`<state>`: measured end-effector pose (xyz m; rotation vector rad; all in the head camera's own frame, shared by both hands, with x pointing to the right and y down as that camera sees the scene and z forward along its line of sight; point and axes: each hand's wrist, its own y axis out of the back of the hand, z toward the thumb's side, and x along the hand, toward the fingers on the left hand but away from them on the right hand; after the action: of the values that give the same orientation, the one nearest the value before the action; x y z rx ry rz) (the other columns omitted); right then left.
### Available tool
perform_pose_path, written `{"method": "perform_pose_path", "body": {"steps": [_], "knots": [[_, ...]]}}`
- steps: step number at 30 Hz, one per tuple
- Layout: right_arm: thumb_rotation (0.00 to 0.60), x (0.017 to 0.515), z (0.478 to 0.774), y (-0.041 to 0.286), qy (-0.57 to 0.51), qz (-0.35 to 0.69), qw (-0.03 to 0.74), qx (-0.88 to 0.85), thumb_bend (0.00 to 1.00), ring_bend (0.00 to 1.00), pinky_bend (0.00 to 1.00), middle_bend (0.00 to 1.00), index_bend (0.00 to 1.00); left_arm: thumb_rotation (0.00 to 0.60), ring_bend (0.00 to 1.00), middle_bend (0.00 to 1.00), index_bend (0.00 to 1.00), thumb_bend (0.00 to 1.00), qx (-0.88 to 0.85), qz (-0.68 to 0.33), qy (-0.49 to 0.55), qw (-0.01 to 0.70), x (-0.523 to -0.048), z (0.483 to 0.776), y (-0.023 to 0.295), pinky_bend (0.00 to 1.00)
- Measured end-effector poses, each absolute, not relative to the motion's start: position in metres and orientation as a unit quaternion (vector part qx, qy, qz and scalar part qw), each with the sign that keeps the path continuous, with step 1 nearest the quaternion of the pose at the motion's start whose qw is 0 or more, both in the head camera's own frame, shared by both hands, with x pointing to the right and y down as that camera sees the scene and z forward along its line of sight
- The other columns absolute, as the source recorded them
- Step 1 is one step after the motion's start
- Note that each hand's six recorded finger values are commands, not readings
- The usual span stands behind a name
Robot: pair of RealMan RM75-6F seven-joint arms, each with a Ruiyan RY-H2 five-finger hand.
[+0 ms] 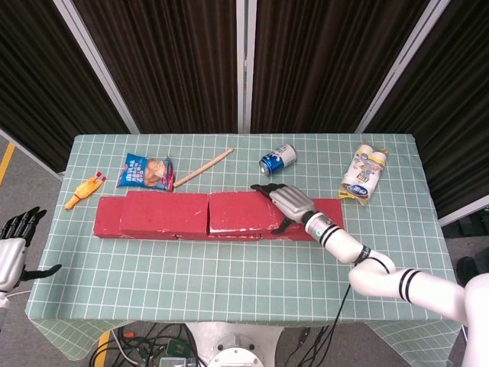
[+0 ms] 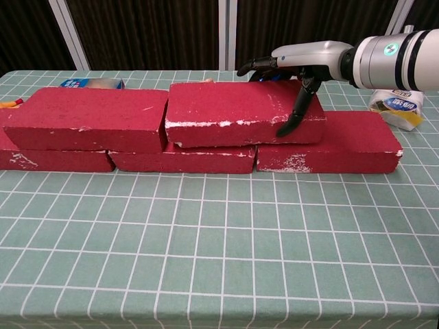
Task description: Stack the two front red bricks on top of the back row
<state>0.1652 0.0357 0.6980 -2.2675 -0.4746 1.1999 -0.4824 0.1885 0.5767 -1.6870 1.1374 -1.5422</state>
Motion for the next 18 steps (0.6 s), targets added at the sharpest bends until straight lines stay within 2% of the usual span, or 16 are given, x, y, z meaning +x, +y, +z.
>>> {"method": "perform_pose_path", "body": {"steps": [18], "knots": [[0.600, 0.1585, 0.6982, 0.0341, -0.162, 0.453, 0.264, -0.836, 0.02, 0.11, 0.16, 0.16, 0.00, 0.600, 0.00, 0.00, 0.02, 0.01, -0.634, -0.580, 0.425, 0.284, -0.4854, 0.5788, 0.1913, 0.00]]}}
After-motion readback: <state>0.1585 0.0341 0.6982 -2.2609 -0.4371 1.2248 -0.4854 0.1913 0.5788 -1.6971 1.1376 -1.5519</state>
